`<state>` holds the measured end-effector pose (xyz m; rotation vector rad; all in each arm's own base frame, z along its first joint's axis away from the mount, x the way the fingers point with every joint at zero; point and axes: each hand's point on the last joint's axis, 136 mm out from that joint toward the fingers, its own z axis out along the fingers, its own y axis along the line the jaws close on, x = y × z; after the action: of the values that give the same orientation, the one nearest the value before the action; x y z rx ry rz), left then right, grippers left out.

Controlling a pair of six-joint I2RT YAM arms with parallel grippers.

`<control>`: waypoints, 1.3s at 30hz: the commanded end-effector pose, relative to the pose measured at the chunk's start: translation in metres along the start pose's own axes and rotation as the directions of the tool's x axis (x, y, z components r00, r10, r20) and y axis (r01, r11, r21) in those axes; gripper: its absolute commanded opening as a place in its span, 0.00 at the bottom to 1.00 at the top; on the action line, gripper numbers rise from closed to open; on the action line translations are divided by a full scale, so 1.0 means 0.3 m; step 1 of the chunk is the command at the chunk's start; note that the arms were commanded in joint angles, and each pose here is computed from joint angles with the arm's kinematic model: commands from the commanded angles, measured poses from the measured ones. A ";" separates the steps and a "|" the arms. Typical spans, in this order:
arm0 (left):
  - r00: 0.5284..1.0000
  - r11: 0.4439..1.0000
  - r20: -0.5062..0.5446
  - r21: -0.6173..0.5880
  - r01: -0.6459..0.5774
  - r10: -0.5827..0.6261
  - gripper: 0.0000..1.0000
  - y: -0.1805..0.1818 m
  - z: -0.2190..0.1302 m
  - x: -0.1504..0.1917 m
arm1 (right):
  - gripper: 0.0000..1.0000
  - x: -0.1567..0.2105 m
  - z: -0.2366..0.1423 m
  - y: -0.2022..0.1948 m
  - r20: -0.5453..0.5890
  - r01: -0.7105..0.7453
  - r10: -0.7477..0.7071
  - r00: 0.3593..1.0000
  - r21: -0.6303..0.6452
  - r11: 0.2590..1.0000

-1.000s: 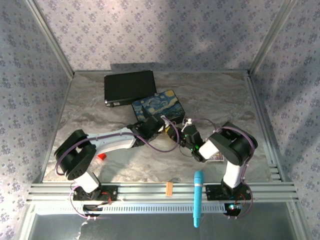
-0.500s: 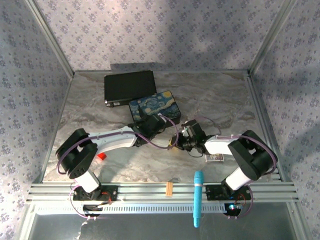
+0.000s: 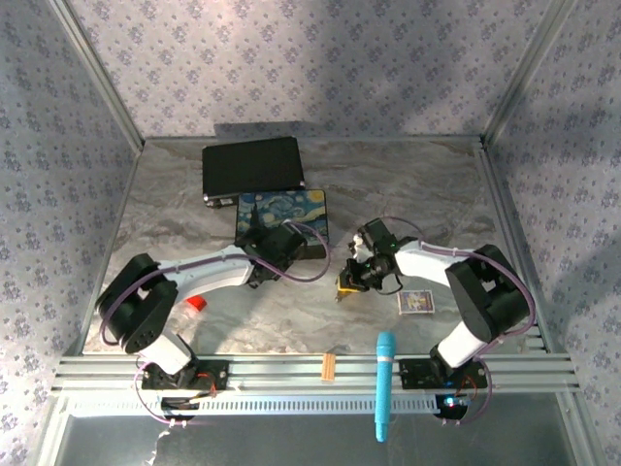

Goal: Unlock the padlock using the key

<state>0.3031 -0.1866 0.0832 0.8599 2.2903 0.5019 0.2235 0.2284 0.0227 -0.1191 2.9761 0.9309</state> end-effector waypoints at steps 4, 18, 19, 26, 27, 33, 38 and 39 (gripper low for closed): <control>0.991 0.991 0.057 0.049 0.121 -0.124 0.98 0.032 -0.068 -0.016 | 0.14 0.118 -0.036 -0.166 -0.175 0.034 0.012 0.984 0.258 0.966; 0.933 0.939 0.139 0.151 0.310 -0.331 1.00 0.114 -0.181 -0.033 | 0.47 0.046 -0.104 -0.128 -0.125 0.091 -0.055 0.991 0.312 0.946; 0.923 0.930 0.150 0.153 0.334 -0.356 1.00 0.130 -0.193 -0.032 | 0.49 0.038 -0.114 -0.121 -0.110 0.098 -0.066 0.992 0.314 0.944; 0.703 0.740 0.257 0.083 0.667 -0.663 1.00 0.365 -0.238 0.031 | 0.97 -0.157 -0.328 -0.045 0.234 0.150 -0.271 0.934 0.432 0.889; 0.664 0.701 0.264 0.069 0.710 -0.699 1.00 0.398 -0.233 0.056 | 0.99 -0.181 -0.376 -0.051 0.302 0.108 -0.271 0.914 0.463 0.880; 0.602 0.621 0.376 -0.083 0.780 -0.705 1.00 0.566 -0.161 0.182 | 0.99 -0.312 -0.642 -0.086 0.585 0.018 -0.467 0.663 0.611 0.791; 0.604 0.523 0.418 -0.303 0.797 -0.678 1.00 0.685 -0.111 0.309 | 0.99 -0.340 -0.738 -0.301 0.621 -0.109 -0.574 0.534 0.723 0.682; 0.607 0.513 0.419 -0.326 0.794 -0.675 1.00 0.697 -0.092 0.332 | 0.99 -0.338 -0.757 -0.357 0.634 -0.157 -0.561 0.532 0.725 0.671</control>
<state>0.3103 0.0044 0.1559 -0.2701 2.0359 0.3956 0.3208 0.0558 0.1460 -0.0454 2.1858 -0.0889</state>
